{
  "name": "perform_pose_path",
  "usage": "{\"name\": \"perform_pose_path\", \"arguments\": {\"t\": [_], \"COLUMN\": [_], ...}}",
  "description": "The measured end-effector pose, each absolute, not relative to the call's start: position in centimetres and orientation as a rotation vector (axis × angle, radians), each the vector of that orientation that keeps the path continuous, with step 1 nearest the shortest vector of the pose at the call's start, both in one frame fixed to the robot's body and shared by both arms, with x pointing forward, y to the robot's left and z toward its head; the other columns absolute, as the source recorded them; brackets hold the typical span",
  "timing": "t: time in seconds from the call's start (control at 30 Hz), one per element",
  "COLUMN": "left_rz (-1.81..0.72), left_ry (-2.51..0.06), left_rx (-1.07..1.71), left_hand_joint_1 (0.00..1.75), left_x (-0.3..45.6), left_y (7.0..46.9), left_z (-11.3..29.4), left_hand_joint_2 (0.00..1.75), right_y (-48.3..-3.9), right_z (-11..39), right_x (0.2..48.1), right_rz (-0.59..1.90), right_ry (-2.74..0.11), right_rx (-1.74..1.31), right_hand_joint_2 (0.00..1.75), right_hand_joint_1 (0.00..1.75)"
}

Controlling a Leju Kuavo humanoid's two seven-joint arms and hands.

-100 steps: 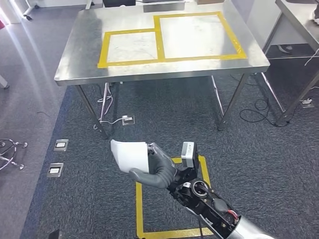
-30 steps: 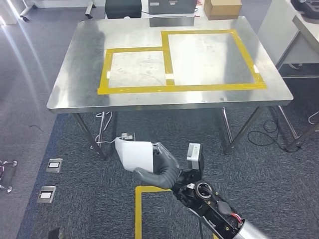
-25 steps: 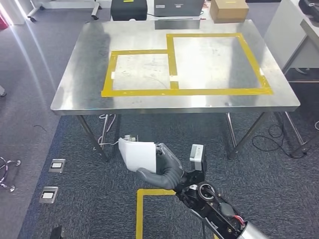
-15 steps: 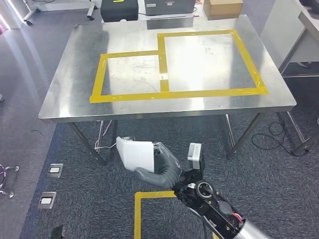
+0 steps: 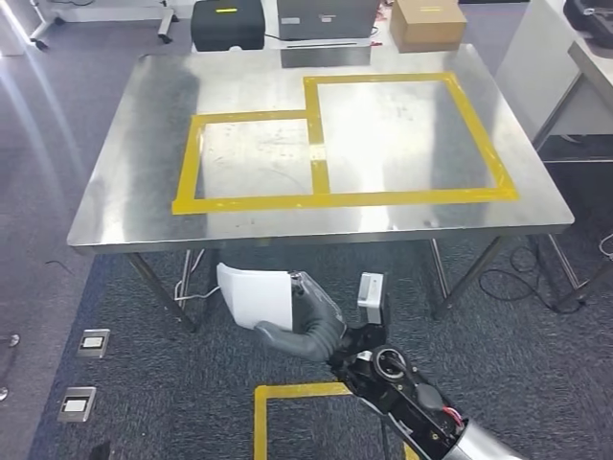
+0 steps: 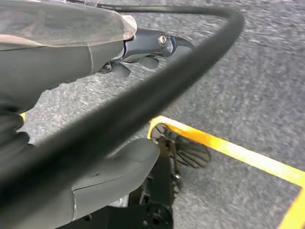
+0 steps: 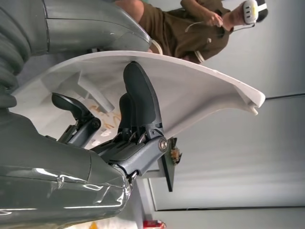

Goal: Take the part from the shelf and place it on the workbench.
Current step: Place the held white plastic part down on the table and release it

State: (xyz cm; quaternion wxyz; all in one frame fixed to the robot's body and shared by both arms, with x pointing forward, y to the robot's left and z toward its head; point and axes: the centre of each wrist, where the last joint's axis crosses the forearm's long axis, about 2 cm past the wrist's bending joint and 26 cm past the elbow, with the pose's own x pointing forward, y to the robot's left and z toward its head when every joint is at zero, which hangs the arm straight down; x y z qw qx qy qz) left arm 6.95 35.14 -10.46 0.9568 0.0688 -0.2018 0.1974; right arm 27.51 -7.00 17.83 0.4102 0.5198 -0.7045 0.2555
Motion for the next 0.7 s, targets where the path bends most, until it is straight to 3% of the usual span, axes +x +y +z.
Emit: {"name": "perform_pose_path", "arguments": {"t": [0.7], "left_rz": [0.403], "left_ry": [-0.406], "left_rx": [0.141], "left_hand_joint_1": [0.00], "left_x": [6.82], "left_y": [35.08], "left_z": [-10.49], "left_hand_joint_2": [1.75], "right_y": [-6.96], "right_z": [17.59], "right_x": [27.52], "right_rz": [0.637], "right_ry": [-1.768], "right_rx": [1.308], "right_hand_joint_2": [1.75], "right_hand_joint_1": [1.75]}}
